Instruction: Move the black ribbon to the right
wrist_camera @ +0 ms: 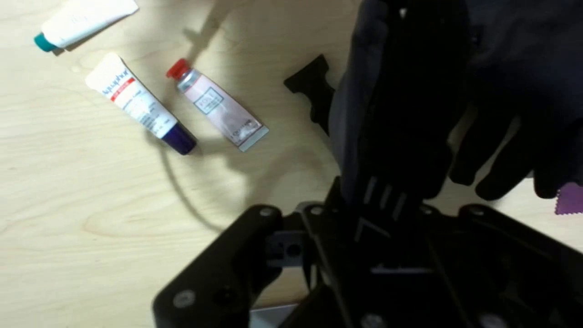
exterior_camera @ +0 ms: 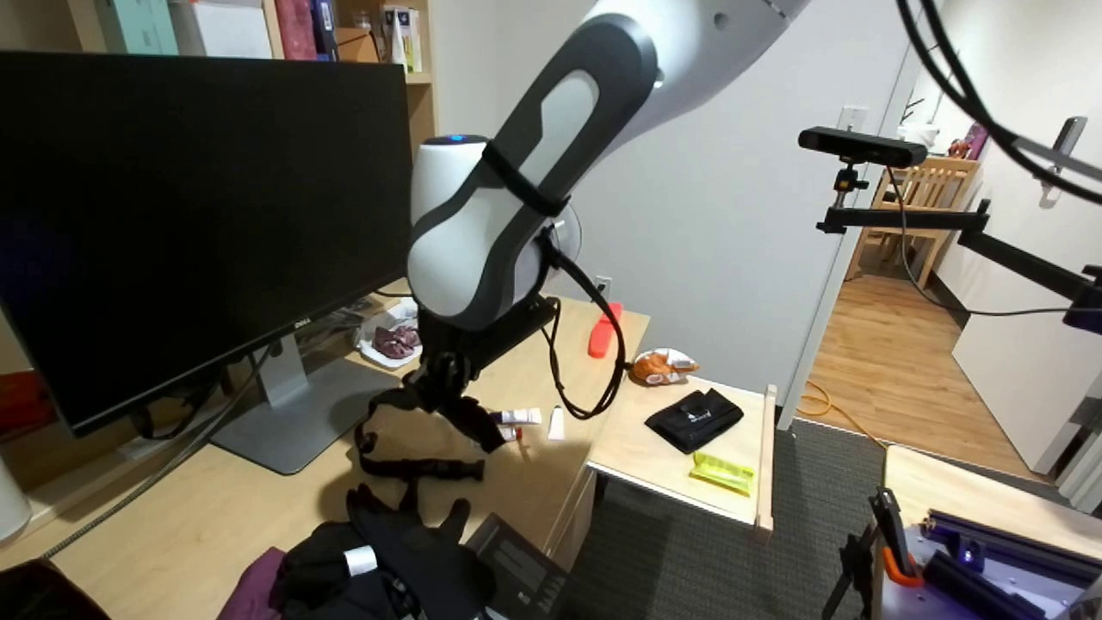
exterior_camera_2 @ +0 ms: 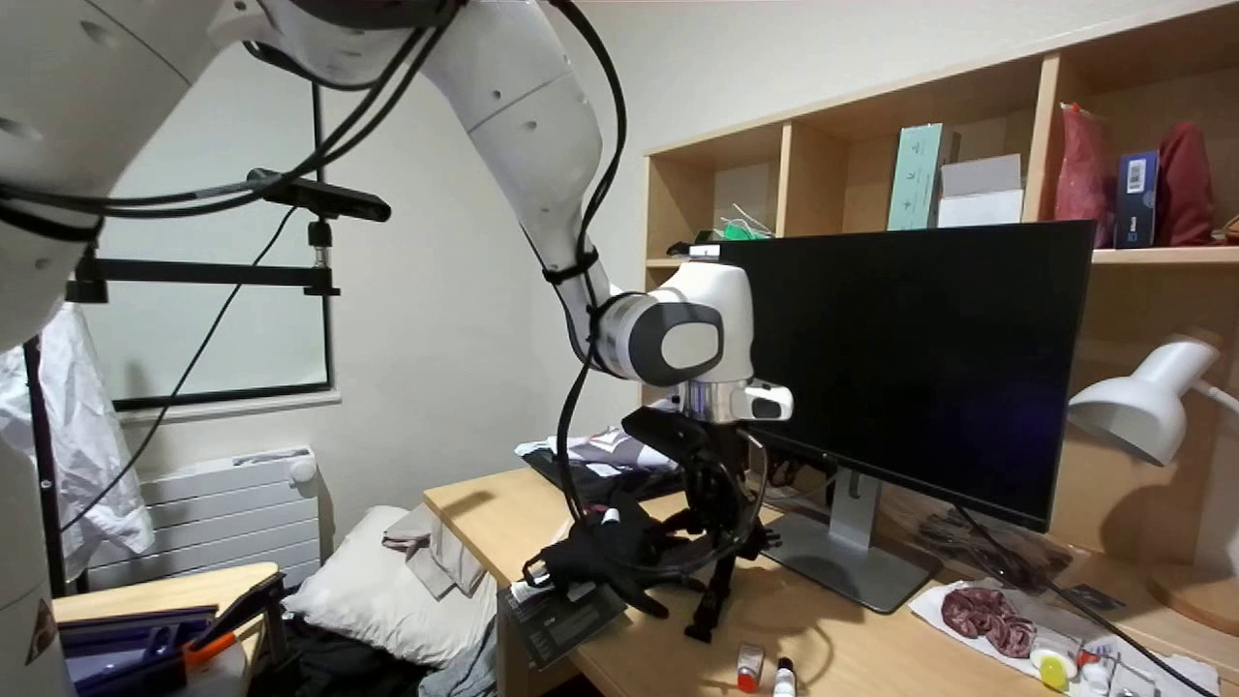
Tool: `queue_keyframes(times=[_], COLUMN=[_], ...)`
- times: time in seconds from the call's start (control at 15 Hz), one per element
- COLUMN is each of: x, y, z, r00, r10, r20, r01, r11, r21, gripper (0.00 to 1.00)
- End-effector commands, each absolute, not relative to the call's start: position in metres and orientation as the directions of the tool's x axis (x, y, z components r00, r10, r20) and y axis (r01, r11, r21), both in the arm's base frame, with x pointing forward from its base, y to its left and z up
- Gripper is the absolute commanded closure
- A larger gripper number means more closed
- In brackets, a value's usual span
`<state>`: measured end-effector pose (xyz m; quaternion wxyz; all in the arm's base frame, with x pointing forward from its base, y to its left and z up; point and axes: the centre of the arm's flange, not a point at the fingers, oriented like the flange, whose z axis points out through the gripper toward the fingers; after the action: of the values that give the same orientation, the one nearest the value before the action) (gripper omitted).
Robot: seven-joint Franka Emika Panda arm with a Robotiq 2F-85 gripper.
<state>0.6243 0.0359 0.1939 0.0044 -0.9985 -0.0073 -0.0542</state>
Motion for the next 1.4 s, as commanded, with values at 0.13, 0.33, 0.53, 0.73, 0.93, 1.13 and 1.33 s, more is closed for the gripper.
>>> queue_keyframes(times=[0.13, 0.33, 0.53, 0.73, 0.93, 1.13, 1.33], x=[0.584, 0.561, 0.543, 0.538, 0.554, 0.585, 0.617], y=[0.021, -0.004, -0.034, -0.065, -0.083, -0.071, -0.054], z=[0.268, 0.302, 0.334, 0.365, 0.393, 0.4, 0.401], r00=[0.997, 0.995, 0.99, 0.985, 0.975, 0.96, 0.953], r10=[0.057, 0.088, 0.113, 0.094, 0.06, 0.031, 0.016], r20=[0.053, 0.042, 0.087, 0.147, 0.214, 0.277, 0.304], r01=[0.057, 0.086, 0.108, 0.086, 0.05, 0.019, 0.008], r11=[-0.998, -0.995, -0.992, -0.995, -0.997, -0.999, -1.0], r21=[0.009, 0.045, 0.062, 0.058, 0.053, 0.048, 0.028], gripper=[0.92, 0.92, 0.91, 0.92, 0.91, 0.92, 0.92])
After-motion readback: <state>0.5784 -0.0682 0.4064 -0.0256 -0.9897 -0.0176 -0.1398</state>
